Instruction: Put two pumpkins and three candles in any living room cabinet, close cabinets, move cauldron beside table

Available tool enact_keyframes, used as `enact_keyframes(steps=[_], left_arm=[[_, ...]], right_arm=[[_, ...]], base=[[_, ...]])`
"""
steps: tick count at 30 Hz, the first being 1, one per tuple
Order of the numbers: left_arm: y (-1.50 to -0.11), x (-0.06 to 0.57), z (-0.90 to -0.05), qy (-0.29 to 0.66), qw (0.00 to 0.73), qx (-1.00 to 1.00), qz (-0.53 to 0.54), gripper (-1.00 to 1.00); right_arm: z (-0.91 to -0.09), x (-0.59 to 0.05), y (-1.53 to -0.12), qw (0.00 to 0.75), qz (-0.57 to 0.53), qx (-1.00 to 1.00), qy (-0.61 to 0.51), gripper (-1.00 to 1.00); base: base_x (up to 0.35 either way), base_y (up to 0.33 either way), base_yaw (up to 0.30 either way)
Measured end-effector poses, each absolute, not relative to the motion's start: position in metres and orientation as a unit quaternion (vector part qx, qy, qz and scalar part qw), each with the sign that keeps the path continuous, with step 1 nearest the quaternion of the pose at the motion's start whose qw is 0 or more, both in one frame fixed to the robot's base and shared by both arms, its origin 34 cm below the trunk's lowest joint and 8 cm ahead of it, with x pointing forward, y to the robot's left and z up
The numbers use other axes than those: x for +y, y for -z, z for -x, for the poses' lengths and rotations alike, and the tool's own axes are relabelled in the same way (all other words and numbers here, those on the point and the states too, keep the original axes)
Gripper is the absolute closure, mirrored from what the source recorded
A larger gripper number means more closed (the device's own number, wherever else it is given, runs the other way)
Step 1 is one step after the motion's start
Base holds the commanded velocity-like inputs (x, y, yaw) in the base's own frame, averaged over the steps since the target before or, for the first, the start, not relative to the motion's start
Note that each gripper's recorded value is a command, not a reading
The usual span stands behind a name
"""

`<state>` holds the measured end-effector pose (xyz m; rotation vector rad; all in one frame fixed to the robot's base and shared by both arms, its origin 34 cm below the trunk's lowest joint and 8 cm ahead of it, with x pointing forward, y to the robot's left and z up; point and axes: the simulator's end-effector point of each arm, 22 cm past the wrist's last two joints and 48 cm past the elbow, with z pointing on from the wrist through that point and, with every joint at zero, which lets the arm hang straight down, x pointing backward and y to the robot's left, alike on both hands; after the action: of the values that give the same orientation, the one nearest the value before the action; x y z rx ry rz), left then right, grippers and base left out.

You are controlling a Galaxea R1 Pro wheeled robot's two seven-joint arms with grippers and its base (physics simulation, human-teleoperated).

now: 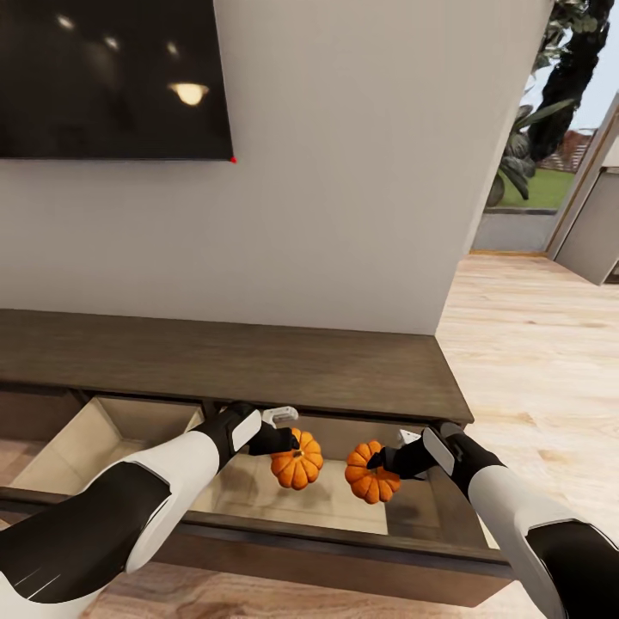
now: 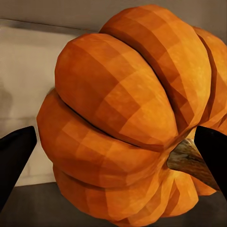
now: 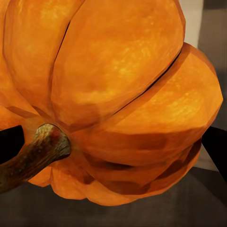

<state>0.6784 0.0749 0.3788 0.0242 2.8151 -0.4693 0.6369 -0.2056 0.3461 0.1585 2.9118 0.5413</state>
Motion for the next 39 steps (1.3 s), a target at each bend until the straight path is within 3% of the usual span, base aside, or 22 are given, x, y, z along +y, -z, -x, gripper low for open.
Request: enact_keyframes(steps=[39], left_arm=[[-0.305,0.075,-0.657,0.164,0.09,0.982,0.001,1.0]], right_arm=[[-0.61,-0.206,-0.276,0.032,-0.064,0.981,-0.178,1.0]], base=[[0.0,0.0,0.0]])
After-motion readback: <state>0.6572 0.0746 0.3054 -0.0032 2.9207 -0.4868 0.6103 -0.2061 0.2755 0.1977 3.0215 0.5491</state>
